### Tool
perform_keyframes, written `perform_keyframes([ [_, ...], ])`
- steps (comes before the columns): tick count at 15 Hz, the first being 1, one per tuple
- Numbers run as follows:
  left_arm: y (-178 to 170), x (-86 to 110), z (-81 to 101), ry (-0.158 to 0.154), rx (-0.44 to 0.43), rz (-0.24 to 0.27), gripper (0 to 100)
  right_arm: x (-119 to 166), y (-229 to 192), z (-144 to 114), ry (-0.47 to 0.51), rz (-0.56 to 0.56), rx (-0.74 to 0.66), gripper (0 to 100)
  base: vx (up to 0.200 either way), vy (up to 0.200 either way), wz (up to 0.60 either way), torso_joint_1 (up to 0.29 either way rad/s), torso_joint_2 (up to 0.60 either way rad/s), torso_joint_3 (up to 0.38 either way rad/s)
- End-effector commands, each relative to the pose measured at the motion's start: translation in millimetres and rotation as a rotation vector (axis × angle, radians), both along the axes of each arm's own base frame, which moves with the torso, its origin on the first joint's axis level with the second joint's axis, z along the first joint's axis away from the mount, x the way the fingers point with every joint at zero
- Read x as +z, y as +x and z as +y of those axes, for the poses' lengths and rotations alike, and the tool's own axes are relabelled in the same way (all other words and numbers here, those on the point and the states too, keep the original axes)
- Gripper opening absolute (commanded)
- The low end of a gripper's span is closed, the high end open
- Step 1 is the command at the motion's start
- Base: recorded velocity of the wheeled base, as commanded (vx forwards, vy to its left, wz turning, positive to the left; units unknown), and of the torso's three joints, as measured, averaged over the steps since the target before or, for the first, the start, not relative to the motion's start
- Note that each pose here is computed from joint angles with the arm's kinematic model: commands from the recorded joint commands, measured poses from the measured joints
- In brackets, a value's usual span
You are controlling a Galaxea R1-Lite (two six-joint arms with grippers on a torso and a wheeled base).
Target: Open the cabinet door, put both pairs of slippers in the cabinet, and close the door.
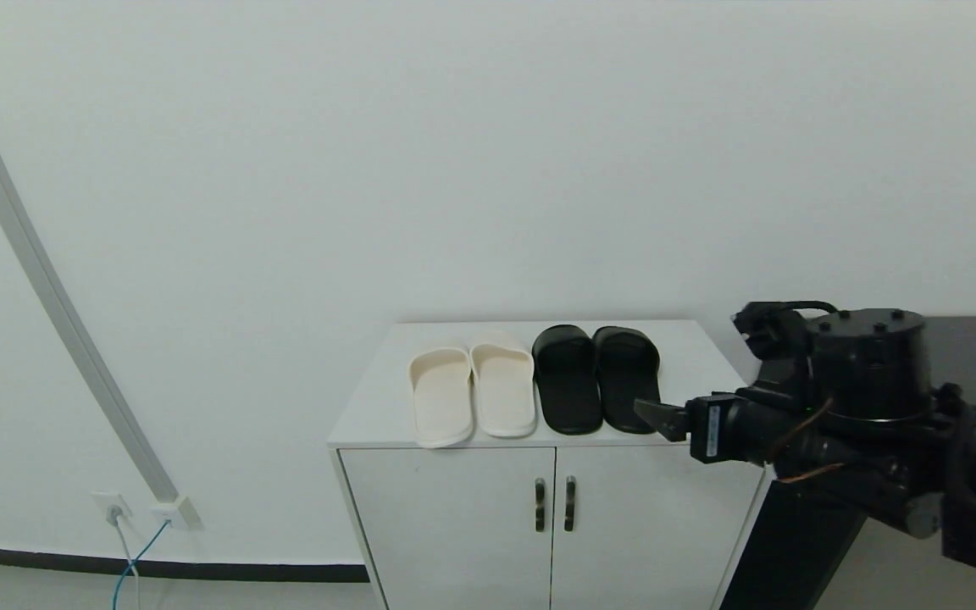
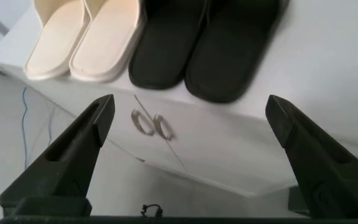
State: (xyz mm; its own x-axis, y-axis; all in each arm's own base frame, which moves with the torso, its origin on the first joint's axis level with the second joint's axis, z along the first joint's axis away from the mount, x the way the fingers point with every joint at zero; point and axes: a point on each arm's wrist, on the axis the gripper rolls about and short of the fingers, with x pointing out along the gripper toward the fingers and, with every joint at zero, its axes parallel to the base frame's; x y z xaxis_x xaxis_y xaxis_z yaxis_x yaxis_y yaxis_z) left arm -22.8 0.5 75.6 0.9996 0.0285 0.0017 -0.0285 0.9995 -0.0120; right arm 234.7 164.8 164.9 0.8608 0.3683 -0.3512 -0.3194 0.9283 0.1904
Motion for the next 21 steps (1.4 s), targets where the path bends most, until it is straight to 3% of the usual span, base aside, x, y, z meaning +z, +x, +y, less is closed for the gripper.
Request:
perform_keyframes([
  [1, 0.0, 0.0, 0.0, 0.000, 0.001, 0.000, 0, -20.1, 33.4, 32.5, -0.040, 0.022, -0.027, 100, 0.000, 0.000, 0.00, 0.000, 0.00, 0.000],
  [7, 0.0, 0.0, 0.0, 0.000, 0.001, 0.000, 0, -43.2, 105.2, 76.6, -0.077, -0.042, -0.186, 100, 0.000, 0.000, 0.00, 0.000, 0.00, 0.000],
  [14, 0.0, 0.0, 0.0, 0.000, 0.002, 0.000, 0, -71.8, 170.2, 90.0, -0.134, -0.064, -0.307, 100, 0.000, 0.000, 0.00, 0.000, 0.00, 0.000],
  [21, 0.0, 0.0, 0.0, -0.002, 0.002, 0.000, 0, -81.2, 194.4, 90.9, -0.164, -0.103, -0.332, 100, 0.000, 0.000, 0.00, 0.000, 0.00, 0.000],
])
